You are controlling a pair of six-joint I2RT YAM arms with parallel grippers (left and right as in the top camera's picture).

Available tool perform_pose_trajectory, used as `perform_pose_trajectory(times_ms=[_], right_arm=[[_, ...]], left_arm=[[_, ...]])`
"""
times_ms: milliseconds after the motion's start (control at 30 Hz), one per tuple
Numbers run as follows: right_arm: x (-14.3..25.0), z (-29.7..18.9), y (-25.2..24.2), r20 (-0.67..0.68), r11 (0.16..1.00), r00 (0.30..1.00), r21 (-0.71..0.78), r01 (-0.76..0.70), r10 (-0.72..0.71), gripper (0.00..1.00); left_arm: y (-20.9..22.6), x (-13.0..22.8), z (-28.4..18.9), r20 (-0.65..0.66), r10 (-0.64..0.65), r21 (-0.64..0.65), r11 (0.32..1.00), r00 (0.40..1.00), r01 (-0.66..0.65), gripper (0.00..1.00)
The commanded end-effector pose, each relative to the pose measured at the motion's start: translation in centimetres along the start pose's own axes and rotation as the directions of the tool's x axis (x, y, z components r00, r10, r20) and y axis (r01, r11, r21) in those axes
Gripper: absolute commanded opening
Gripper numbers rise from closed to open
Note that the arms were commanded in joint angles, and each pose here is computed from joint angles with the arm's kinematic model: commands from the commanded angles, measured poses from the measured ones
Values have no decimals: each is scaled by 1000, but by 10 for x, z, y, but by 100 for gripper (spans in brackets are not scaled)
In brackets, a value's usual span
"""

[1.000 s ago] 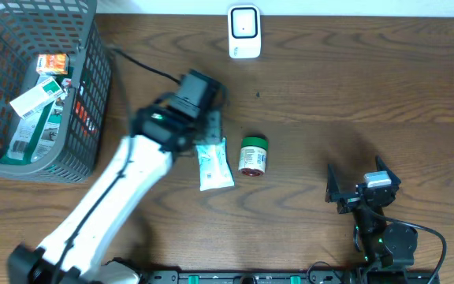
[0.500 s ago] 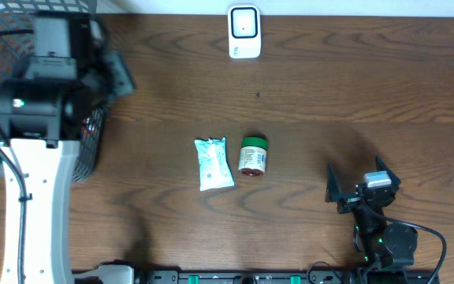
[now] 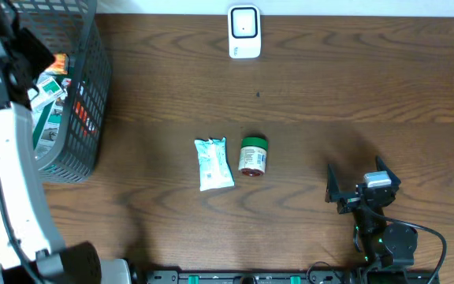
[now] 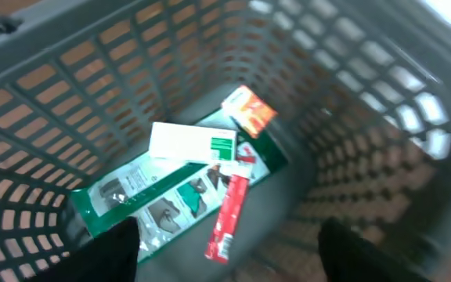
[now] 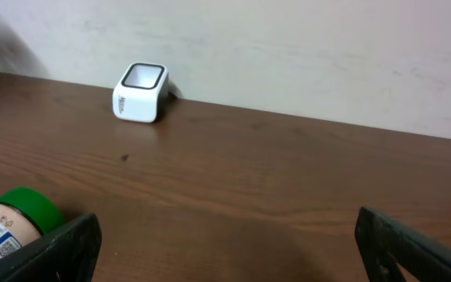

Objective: Scan the item barcode
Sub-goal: 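Open the left gripper and reach back into the basket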

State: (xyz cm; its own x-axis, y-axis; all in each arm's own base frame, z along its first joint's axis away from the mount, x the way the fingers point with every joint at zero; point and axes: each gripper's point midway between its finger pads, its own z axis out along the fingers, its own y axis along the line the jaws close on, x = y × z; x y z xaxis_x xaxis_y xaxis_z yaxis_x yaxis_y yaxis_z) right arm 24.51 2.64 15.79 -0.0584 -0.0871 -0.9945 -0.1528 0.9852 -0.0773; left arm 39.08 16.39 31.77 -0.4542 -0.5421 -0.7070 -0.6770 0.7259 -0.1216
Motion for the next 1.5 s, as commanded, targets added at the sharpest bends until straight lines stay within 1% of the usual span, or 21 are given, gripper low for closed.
perform_pose_trajectory(times_ms=[0, 33, 67, 200, 267, 367, 433, 567, 700, 767, 867, 900, 967, 1067, 1167, 1300, 1333, 1467], right_arm=[[0, 0, 0, -1, 1000, 1000, 0, -4, 4, 99], [0, 0, 0, -1, 1000, 1000, -1, -4, 4, 99], [0, 0, 0, -1, 1000, 1000, 0, -4, 4, 99], [0, 0, 0, -1, 1000, 1000, 0, -4, 4, 99], [0, 0, 0, -1, 1000, 1000, 0, -4, 4, 99], [0, 0, 0, -1, 1000, 1000, -1, -4, 4, 99], [0, 0, 0, 0, 1000, 1000, 0, -4, 4, 99], [0, 0, 0, -1, 1000, 1000, 0, -4, 4, 99], [0, 0, 0, -1, 1000, 1000, 0, -4, 4, 99], [0, 0, 0, -1, 1000, 1000, 0, -4, 4, 99], [0, 0, 0, -1, 1000, 1000, -1, -4, 4, 99], [0, 0, 0, 0, 1000, 1000, -1, -4, 4, 99], [0, 0, 0, -1, 1000, 1000, 0, -4, 4, 99], [0, 0, 0, -1, 1000, 1000, -1, -4, 4, 99], [0, 0, 0, -1, 1000, 1000, -1, -4, 4, 99], [0, 0, 0, -1, 1000, 1000, -1, -4, 4, 99], [0, 0, 0, -1, 1000, 1000, 0, -4, 4, 99], [0, 0, 0, -1, 1000, 1000, 0, -4, 4, 99]], left_arm=[[18, 0, 44, -46, 25, -74, 997, 999, -29, 84], [24, 4, 68, -80, 80, -93, 992, 994, -87, 91], [27, 8, 81, -104, 118, -100, 987, 988, -128, 93], [36, 31, 129, -218, 268, -100, 950, 938, -295, 100], [35, 41, 151, -253, 344, -68, 926, 904, -371, 98], [19, 60, 179, -275, 486, 67, 870, 829, -488, 98], [15, 66, 192, -271, 536, 106, 842, 800, -528, 98], [13, 67, 215, -237, 632, 129, 773, 737, -621, 98], [13, 62, 228, -202, 681, 129, 731, 704, -671, 98], [13, 62, 235, -190, 720, 136, 693, 668, -708, 98], [15, 69, 243, -190, 781, 161, 622, 595, -766, 98], [18, 74, 249, -195, 809, 177, 586, 555, -791, 98], [21, 79, 254, -199, 832, 190, 552, 518, -812, 98], [27, 84, 264, -196, 855, 211, 515, 481, -831, 98], [24, 88, 266, -157, 873, 263, 487, 461, -833, 98], [16, 95, 269, -92, 869, 348, 486, 486, -802, 98], [17, 96, 270, -84, 871, 356, 479, 484, -802, 98], [27, 95, 281, -87, 866, 342, 490, 492, -802, 98]])
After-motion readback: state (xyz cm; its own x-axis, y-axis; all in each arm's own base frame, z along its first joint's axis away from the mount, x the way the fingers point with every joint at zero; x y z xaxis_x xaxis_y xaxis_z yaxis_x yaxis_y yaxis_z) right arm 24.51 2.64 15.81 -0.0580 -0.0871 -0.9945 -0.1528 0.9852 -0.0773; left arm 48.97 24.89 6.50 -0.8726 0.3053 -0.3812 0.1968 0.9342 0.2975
